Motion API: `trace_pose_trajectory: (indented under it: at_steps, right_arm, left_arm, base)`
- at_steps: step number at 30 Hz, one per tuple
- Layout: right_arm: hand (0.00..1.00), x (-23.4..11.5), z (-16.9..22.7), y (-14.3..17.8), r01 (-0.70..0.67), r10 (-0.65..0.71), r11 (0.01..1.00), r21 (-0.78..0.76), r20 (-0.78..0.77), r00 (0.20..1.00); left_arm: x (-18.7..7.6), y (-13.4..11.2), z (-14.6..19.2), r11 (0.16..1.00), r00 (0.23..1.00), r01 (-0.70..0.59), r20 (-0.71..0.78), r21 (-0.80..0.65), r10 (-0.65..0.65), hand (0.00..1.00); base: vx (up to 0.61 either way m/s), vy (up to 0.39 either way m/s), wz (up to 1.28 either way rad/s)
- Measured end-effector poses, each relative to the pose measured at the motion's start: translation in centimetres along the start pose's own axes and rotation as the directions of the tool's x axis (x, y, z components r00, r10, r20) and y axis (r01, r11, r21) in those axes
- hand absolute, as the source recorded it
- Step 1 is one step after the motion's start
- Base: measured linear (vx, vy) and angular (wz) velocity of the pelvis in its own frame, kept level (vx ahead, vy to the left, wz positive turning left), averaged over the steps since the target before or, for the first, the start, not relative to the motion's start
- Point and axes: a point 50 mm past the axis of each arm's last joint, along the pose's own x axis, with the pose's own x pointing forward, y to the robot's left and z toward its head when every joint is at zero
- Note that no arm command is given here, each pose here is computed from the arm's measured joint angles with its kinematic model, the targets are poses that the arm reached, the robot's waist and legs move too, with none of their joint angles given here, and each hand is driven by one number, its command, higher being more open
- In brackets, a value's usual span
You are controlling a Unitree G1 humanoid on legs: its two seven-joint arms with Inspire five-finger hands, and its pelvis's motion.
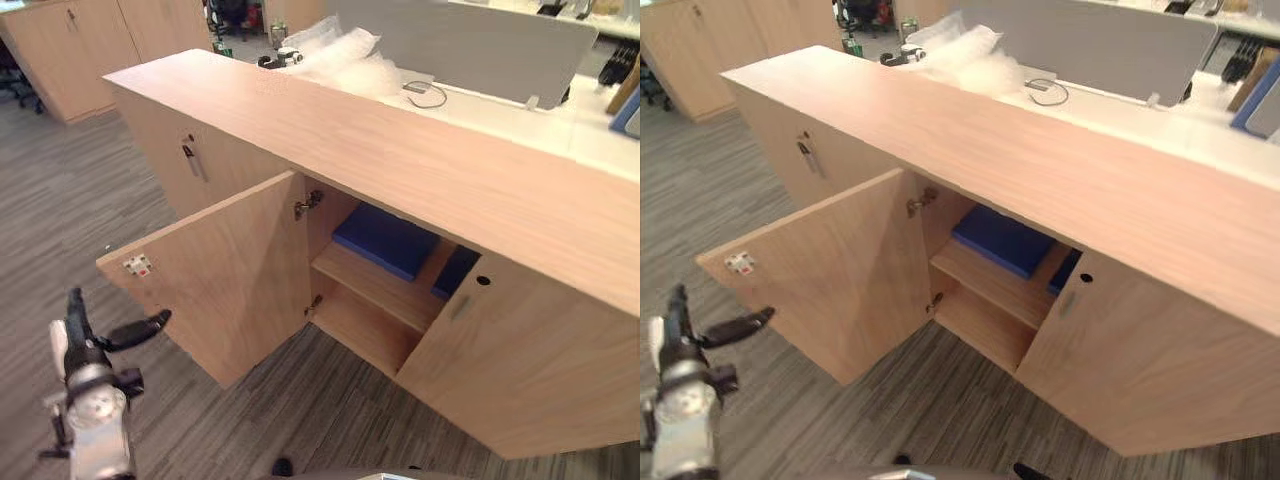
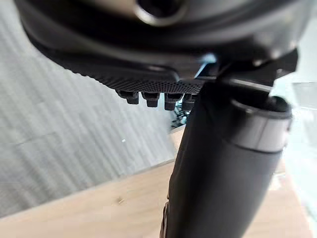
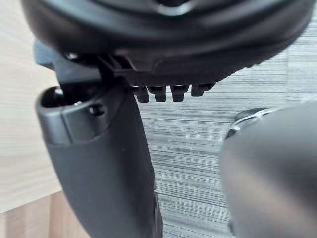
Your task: Walk over to the cabinet, pick up the folder, carry it to the office cabinet, place the folder inside the office cabinet, then close the office cabinet door
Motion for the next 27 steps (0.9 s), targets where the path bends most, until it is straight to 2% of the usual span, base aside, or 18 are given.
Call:
trace_pose_trajectory:
  at_steps: [4, 8, 13, 27]
  right_arm:
    - [1.0, 0.0, 0.2, -0.7, 0.016, -0.016, 1.0, 0.004, -0.003, 1.0]
    - [1.0, -0.4, -0.9, -2.5, 0.068, -0.067, 0.998, 0.02, -0.039, 0.997]
    - [1.0, -0.5, -1.7, -2.2, 0.062, -0.06, 0.998, 0.028, -0.07, 0.996]
    - [1.0, -0.1, -0.8, -1.2, 0.046, -0.042, 0.996, 0.074, -0.051, 0.998]
  left_arm:
    - [-0.8, -1.1, 0.1, 0.999, 0.999, 0.033, 0.005, -0.031, -0.033, 1.0]
    - [-0.5, -0.5, 2.5, 0.999, 0.993, 0.011, 0.115, -0.05, -0.005, 1.0]
    - [0.4, 0.0, 4.5, 0.999, 0.982, -0.022, 0.185, -0.047, 0.03, 1.0]
    - [1.5, -1.0, 4.2, 1.0, 0.986, 0.012, 0.168, -0.006, -0.011, 1.0]
  base:
    - [-0.06, -0.133, -0.12]
    - [-0.04, -0.021, -0.03]
    - [0.03, 0.022, -0.05]
    - [-0.01, 0.043, -0.02]
